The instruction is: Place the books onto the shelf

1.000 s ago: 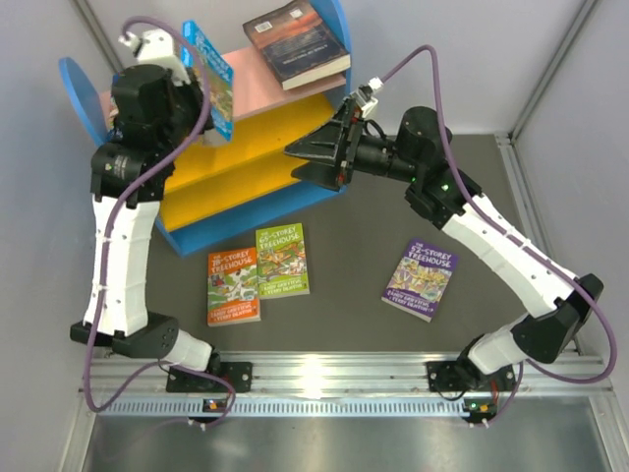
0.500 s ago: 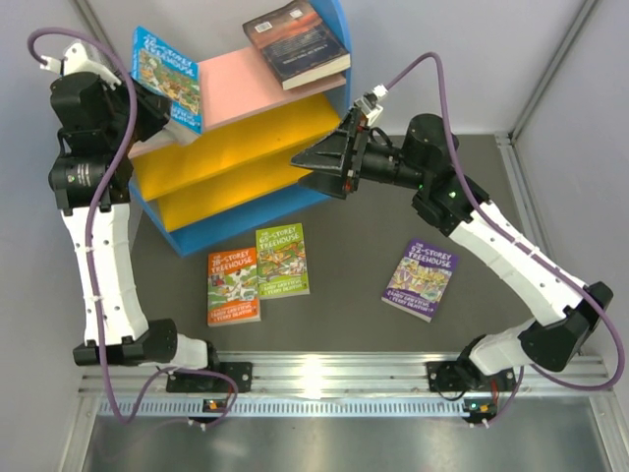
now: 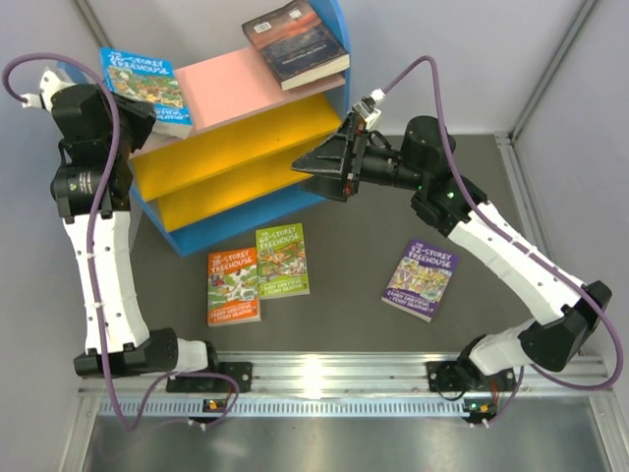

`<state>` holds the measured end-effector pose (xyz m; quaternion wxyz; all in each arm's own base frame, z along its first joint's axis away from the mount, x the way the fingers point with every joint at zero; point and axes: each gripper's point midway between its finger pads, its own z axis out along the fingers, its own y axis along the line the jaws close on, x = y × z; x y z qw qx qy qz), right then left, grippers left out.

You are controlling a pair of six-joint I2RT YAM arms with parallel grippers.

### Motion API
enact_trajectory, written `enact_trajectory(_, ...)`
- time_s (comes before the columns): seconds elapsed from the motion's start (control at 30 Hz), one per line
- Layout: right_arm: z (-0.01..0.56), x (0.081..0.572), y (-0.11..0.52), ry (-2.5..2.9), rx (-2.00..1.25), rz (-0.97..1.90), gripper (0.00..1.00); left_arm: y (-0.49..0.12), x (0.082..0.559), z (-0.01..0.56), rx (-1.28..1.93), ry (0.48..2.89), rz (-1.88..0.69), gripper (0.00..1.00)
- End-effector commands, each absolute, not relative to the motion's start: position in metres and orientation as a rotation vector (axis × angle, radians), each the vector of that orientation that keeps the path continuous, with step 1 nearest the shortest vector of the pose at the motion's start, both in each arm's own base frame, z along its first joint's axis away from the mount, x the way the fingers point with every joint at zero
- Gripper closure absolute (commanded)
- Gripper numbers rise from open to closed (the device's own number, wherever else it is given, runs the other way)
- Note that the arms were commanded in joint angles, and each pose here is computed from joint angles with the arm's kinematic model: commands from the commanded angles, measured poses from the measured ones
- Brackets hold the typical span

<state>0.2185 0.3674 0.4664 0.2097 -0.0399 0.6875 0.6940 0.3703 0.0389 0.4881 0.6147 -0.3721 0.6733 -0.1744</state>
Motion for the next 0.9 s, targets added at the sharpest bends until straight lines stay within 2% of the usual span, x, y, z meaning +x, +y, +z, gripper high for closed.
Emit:
enact_trajectory(0.0,0.477,0.214,0.359,1.853,-0.161,1.933,0.00,0.084,0.355,0.495,-1.017,1.398,-0.249,1.00)
enact_trajectory(0.07,0.475,0.214,0.357,1.857,-0.158,1.932,0.00,0.089,0.353,0.489,-1.053,1.386,-0.232,0.98)
enact_trajectory(0.13,0.473,0.214,0.357,1.864,-0.155,1.931,0.00,0.091,0.353,0.483,-1.072,1.380,-0.235,0.93)
enact_trajectory(0.23,0.469,0.214,0.355,1.871,-0.153,1.929,0.00,0.095,0.353,0.474,-1.105,1.389,-0.227,0.73)
enact_trajectory(0.27,0.468,0.215,0.353,1.872,-0.152,1.926,0.00,0.097,0.352,0.473,-1.114,1.383,-0.223,0.61)
enact_trajectory(0.33,0.464,0.215,0.352,1.883,-0.143,1.924,0.00,0.098,0.351,0.471,-1.125,1.383,-0.225,0.48)
enact_trajectory(0.37,0.465,0.214,0.352,1.882,-0.145,1.926,0.00,0.099,0.351,0.471,-1.127,1.380,-0.224,0.39)
enact_trajectory(0.47,0.461,0.214,0.350,1.889,-0.141,1.922,0.00,0.102,0.350,0.469,-1.138,1.381,-0.218,0.21)
enact_trajectory(0.5,0.460,0.214,0.350,1.893,-0.140,1.921,0.00,0.102,0.350,0.470,-1.137,1.380,-0.220,0.12)
enact_trajectory(0.57,0.458,0.213,0.349,1.895,-0.138,1.918,0.00,0.100,0.349,0.470,-1.136,1.385,-0.225,0.02)
enact_trajectory(0.87,0.445,0.212,0.347,1.920,-0.130,1.900,0.00,0.102,0.327,0.456,-1.167,1.442,-0.157,0.01)
